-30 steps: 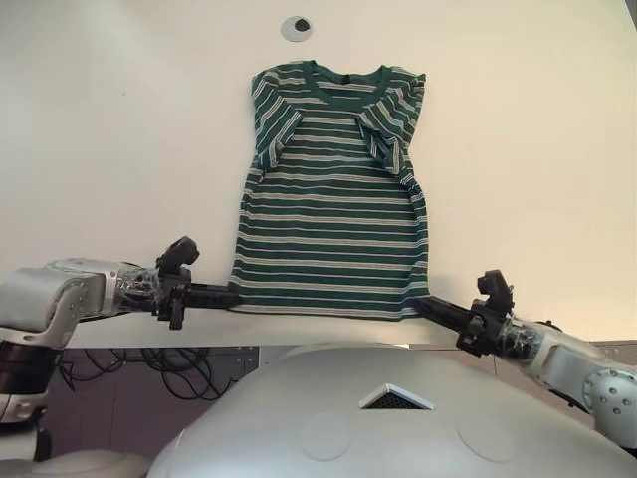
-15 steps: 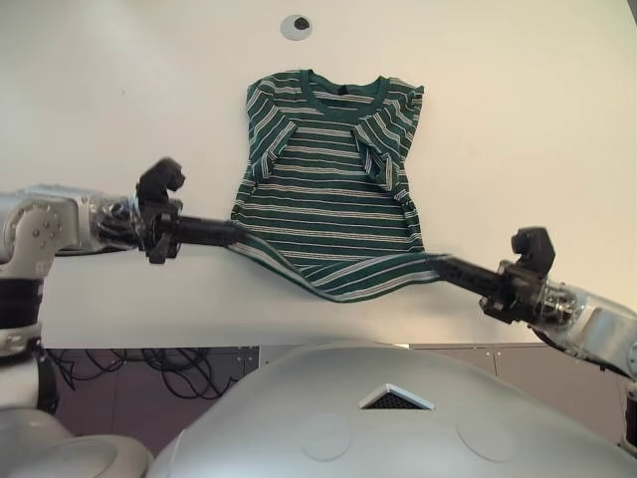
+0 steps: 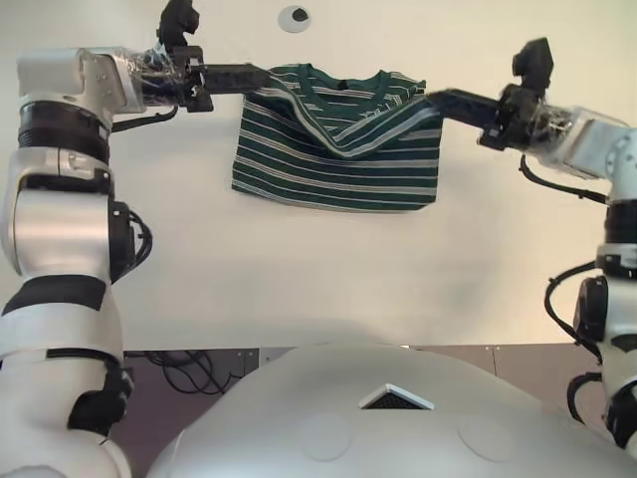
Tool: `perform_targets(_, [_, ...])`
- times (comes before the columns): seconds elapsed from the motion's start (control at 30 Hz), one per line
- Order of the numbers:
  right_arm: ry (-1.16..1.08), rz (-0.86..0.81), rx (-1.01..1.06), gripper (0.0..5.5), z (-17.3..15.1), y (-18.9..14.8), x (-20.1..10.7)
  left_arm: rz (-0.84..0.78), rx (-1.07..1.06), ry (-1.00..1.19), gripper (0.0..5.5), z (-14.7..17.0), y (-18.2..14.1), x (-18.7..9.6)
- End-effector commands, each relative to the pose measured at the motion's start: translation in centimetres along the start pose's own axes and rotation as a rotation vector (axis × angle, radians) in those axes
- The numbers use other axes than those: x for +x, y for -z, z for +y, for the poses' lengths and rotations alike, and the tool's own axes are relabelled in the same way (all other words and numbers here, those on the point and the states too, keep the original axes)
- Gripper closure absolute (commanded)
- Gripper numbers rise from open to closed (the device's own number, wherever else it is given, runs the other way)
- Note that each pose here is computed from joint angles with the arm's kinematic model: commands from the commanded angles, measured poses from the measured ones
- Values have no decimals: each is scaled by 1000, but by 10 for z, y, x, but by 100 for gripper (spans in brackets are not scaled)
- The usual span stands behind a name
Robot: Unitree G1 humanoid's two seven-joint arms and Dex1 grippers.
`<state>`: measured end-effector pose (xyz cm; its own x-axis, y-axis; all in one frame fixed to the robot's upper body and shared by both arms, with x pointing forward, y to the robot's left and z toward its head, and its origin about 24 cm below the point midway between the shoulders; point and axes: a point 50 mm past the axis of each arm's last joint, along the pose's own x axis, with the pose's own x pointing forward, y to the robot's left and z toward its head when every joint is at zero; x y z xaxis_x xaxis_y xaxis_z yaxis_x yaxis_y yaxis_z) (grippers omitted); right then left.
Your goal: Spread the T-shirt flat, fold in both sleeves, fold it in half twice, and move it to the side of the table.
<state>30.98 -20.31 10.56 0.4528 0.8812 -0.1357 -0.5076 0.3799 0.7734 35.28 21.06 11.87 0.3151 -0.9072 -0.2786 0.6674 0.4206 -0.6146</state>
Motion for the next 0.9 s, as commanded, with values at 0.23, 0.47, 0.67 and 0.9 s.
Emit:
perform_targets(0.23, [200,-22,-77,545,-47,-5,38,-84,-11,-253,550,24,12,22])
perform_targets(0.47, [311,-36,-127,545,-64,12,46,-102,-31,-363,550,35,30,22])
perform_targets(0.67, [346,-109,-110,545,-66,7,43,-184,-43,-438,550,40,30,24])
perform_targets(0.9, [338,-217,-68,435,-63,0,46,-279,-86,-492,465,40,28,39])
